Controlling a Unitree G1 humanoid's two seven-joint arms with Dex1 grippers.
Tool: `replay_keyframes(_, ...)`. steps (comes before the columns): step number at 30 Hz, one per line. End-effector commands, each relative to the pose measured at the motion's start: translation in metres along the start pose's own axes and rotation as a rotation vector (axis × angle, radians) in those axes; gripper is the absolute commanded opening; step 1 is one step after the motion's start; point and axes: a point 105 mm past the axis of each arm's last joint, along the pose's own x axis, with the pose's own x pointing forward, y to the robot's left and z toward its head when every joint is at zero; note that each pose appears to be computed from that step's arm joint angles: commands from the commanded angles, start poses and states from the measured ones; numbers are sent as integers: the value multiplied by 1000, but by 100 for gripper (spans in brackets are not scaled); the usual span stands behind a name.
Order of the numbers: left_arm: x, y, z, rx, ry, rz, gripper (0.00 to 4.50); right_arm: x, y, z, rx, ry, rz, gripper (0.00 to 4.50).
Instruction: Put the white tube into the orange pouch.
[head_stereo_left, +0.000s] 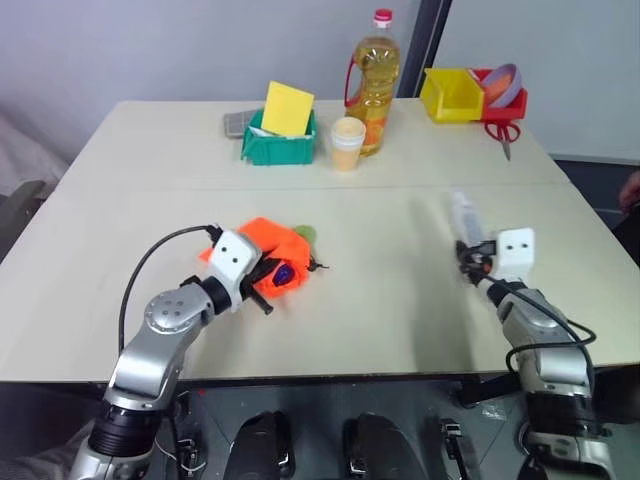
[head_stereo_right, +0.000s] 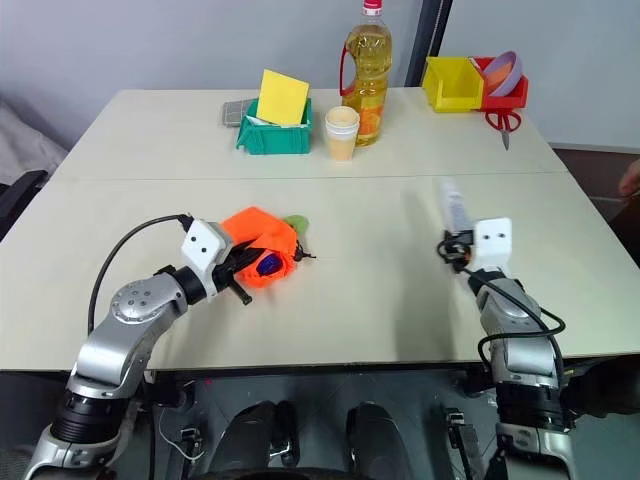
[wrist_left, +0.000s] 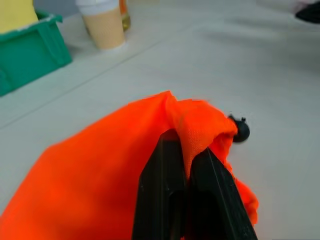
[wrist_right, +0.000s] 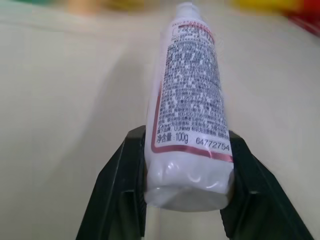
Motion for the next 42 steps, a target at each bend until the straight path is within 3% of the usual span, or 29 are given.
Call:
replay_keyframes(1,-2,8,11,2,-41,20,0,-5,67,30,-31,-63,359,124)
replay_keyframes(11,-6,12,12,-9,-52,37,0,-6,117,17,-70,60,615,124)
replay_keyframes(26,-5,-13,14,13,-49,-75,0,30,141,26,-110,25,636,124)
replay_keyframes(42,-10,-43,22,-7,-42,-201,0,90,154,33,-93,58,498,124)
